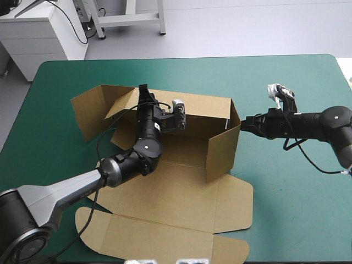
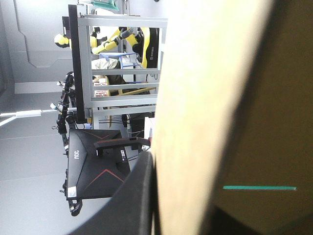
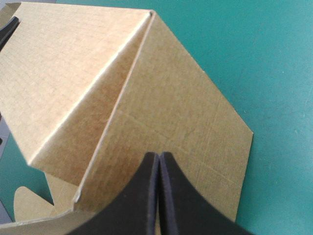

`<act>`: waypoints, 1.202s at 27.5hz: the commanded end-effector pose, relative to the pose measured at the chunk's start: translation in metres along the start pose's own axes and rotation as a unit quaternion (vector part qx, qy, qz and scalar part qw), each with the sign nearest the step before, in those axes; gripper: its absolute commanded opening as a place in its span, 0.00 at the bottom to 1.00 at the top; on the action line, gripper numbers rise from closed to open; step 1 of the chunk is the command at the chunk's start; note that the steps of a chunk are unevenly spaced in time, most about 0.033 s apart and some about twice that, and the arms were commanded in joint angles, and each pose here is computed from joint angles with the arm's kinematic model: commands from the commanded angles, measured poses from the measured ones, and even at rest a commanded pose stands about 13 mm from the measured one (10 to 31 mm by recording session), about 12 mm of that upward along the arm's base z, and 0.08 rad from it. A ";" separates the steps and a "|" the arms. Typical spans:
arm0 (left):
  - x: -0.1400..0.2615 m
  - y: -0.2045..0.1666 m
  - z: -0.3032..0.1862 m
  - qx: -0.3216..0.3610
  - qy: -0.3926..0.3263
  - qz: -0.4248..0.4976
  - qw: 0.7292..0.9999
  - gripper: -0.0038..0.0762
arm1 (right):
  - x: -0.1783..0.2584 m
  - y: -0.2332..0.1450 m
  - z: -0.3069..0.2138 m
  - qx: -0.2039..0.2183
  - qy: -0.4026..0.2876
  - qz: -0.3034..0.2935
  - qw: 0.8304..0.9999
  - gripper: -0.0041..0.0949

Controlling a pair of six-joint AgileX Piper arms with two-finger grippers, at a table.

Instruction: Fold the box

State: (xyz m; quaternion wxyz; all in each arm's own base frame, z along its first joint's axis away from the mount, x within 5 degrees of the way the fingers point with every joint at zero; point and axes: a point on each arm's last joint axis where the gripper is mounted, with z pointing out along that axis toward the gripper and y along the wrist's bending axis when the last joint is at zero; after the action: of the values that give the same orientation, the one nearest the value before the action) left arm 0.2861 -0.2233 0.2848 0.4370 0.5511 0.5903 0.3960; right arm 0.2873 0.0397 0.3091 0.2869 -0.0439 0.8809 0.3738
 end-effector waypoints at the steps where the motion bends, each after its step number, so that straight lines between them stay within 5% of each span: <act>1: -0.002 0.021 -0.011 -0.028 -0.016 -0.026 0.999 0.04 | 0.004 0.013 -0.010 0.018 -0.037 -0.018 0.999 0.03; 8: -0.002 0.021 -0.011 -0.028 -0.016 -0.026 0.999 0.04 | 0.048 0.012 0.007 0.069 -0.073 -0.120 0.988 0.03; 13: -0.002 0.021 -0.011 -0.028 -0.016 -0.027 0.999 0.04 | 0.071 0.027 0.021 0.065 -0.065 -0.207 0.974 0.03; 24: -0.001 0.021 -0.011 -0.029 -0.012 -0.031 0.999 0.04 | 0.084 0.036 0.028 0.036 -0.033 -0.237 0.970 0.03; 33: -0.001 0.021 -0.011 -0.029 -0.012 -0.030 0.999 0.04 | 0.081 0.034 0.028 0.056 -0.043 -0.286 0.955 0.06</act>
State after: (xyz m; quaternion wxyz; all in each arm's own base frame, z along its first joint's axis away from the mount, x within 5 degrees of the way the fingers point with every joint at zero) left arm 0.2862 -0.2232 0.2850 0.4371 0.5506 0.5901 0.3970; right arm 0.2221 0.0948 0.2567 0.3838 -0.2566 0.8544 0.2384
